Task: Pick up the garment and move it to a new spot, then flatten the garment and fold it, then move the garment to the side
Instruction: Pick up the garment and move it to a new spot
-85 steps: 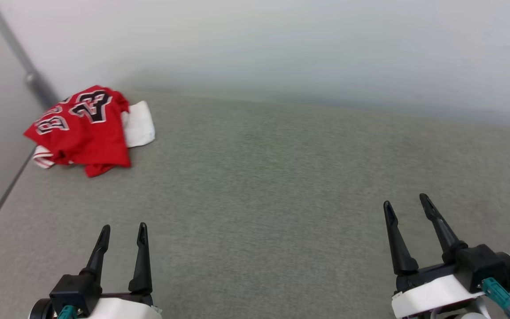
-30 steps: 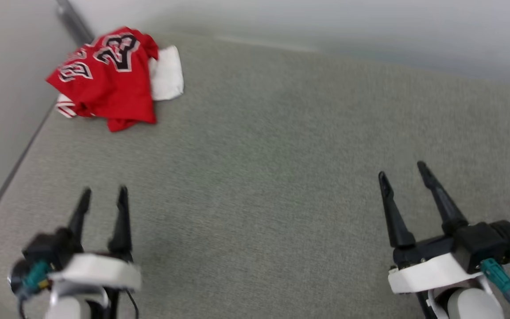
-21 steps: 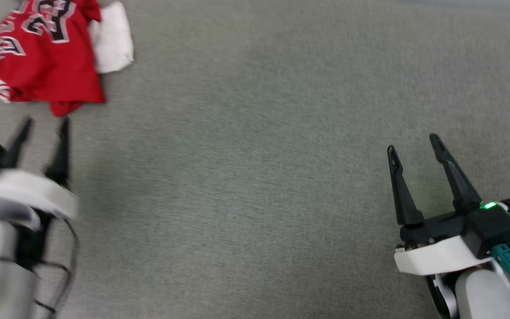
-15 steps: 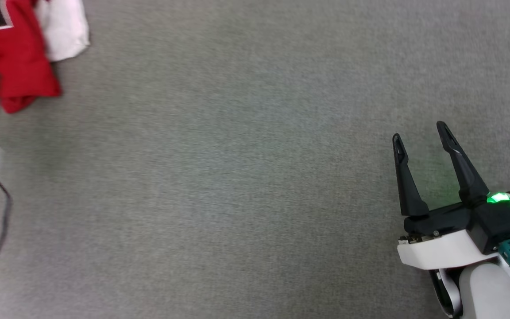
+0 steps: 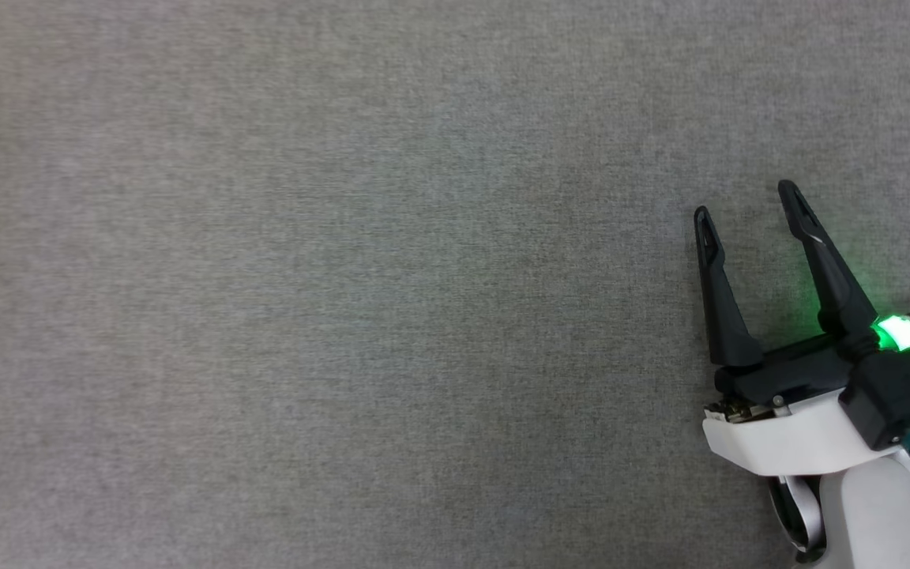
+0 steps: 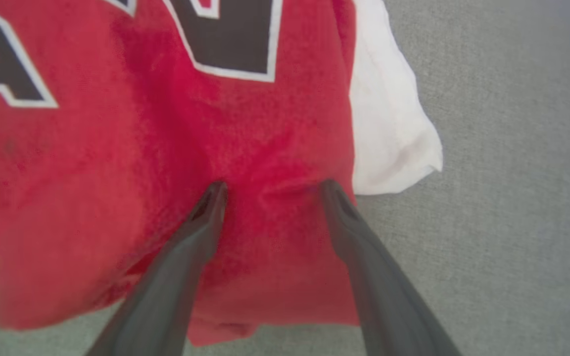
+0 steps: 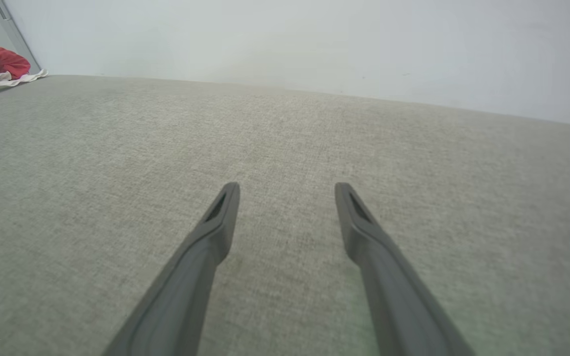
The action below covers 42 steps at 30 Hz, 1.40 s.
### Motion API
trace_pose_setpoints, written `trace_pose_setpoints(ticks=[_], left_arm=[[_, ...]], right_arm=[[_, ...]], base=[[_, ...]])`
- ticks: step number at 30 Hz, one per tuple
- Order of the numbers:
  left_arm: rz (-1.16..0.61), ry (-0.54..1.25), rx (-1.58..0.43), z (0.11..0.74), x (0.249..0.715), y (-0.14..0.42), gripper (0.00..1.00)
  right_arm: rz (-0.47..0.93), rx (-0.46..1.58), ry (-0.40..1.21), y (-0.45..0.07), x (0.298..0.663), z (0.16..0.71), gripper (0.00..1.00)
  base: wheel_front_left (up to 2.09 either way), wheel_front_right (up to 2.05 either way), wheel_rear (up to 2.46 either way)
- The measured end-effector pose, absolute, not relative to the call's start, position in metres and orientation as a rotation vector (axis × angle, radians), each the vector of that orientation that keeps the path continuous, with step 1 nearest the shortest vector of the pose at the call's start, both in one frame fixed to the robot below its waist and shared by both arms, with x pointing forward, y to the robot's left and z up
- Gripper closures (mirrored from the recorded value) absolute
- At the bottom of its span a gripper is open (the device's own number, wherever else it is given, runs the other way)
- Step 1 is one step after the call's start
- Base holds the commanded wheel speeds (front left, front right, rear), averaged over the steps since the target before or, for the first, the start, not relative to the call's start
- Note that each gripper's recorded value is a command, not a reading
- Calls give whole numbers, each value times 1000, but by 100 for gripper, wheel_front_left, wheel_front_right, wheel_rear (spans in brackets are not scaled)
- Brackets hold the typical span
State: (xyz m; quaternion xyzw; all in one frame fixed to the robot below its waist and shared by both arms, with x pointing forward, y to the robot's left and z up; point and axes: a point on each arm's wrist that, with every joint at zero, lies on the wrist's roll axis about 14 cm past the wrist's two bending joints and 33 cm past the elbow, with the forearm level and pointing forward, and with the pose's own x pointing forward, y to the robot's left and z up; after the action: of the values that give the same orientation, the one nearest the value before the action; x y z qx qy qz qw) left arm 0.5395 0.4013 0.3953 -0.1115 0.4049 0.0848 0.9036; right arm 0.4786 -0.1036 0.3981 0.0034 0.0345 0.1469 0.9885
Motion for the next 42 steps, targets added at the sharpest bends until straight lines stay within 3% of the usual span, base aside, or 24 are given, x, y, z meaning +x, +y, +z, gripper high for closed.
trace_pose_setpoints(ticks=[8, 9, 10, 17, 27, 35, 42], left_arm=[[147, 987, -280, 362, 545, 390, 0], [143, 1004, -284, 360, 544, 389, 39], [138, 1020, -285, 358, 543, 388, 100], [104, 998, -277, 365, 539, 379, 100], [-51, 808, -236, 423, 535, 339, 100], [-277, 692, -182, 466, 518, 269, 100], [-543, 604, -186, 488, 503, 169, 100]], right_arm=[[280, 0, 104, -110, 477, 381, 0], [280, -2, 106, -110, 477, 380, 0], [281, -2, 106, -110, 478, 380, 0], [288, -8, 92, -108, 479, 387, 0], [289, -3, 21, -107, 470, 429, 0], [255, 19, -60, -118, 456, 473, 0], [204, 24, -112, -136, 438, 502, 0]], base=[[0, 0, 0], [0, 0, 0], [0, 0, 0], [0, 0, 0], [0, 0, 0], [0, 0, 0], [0, 0, 0]])
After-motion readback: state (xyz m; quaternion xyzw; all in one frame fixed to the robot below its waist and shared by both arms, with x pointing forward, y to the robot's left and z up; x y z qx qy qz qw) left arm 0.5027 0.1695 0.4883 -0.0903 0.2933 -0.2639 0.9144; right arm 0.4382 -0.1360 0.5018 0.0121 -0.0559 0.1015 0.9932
